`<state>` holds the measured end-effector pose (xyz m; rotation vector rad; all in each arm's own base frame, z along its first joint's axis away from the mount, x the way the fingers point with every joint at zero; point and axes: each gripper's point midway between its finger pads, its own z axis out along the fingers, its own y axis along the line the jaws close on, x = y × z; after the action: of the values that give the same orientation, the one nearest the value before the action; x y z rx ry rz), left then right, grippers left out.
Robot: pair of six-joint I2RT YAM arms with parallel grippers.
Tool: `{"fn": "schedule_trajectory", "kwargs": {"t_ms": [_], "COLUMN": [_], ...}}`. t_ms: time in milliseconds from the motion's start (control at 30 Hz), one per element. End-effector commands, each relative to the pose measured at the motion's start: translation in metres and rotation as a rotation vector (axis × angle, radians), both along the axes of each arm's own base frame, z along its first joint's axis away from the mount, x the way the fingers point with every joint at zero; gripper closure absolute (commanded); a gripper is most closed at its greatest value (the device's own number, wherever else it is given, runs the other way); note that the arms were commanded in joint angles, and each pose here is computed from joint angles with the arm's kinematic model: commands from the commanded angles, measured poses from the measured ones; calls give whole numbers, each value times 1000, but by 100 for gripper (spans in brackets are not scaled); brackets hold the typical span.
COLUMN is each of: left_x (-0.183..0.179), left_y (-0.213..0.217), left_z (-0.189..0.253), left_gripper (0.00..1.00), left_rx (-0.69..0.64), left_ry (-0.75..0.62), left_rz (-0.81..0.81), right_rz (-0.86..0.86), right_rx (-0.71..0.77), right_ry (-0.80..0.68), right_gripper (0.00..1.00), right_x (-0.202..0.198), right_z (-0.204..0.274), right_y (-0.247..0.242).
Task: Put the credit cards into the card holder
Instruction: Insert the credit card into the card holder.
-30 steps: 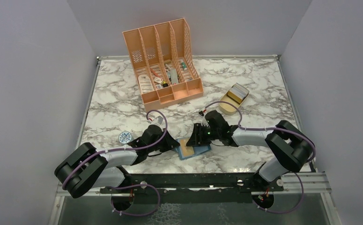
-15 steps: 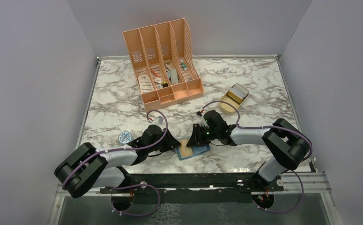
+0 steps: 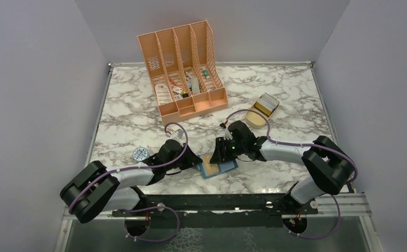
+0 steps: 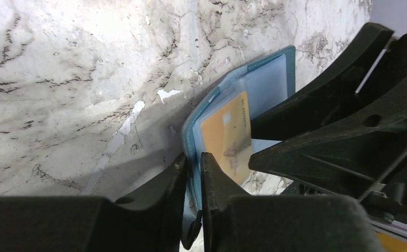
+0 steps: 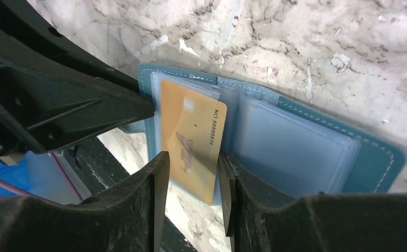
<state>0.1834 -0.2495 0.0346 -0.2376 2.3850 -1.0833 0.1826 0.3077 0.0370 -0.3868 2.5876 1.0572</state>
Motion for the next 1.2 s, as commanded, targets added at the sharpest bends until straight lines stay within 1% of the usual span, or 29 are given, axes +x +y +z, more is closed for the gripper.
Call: {"fn": "schedule_trajectory", "kwargs": {"t_ms": [0,167,300,467,567,867,1033,1167], "left_x": [-2,-2,-3,-2,0,4,4,4], "left_y": [-3,-3,-3,-4,-4,-8,-8,-8], "left_z": [7,7,7,8,9,14,14,13], "left_gripper": [84,86,85,74,71,71,71,71], "left_rx": [-22,-19,-18,-17,-16,-19,-19,-17], "left_ry": [-34,-39,-43,-50,-58,-75,-75,-75], "left_rz": [-31,-36,-43,-46,-45,-51,-52,-54], "right_rz": [-11,-33,-46,-6,6,24,44,57], "right_rx": [-31,-76,-127,-91,-65,-24,7,36], "right_ry": [-101,-154,-194,-162,-134,-81,-63,-59], "right_gripper": [59,55,55,54,54,54,55,58], "right_x": [15,29,40,34,28,19,15,13], "right_z": [24,36,42,36,27,6,3,6], "right_y": [-2,-5,-9,0,3,10,15,19]}}
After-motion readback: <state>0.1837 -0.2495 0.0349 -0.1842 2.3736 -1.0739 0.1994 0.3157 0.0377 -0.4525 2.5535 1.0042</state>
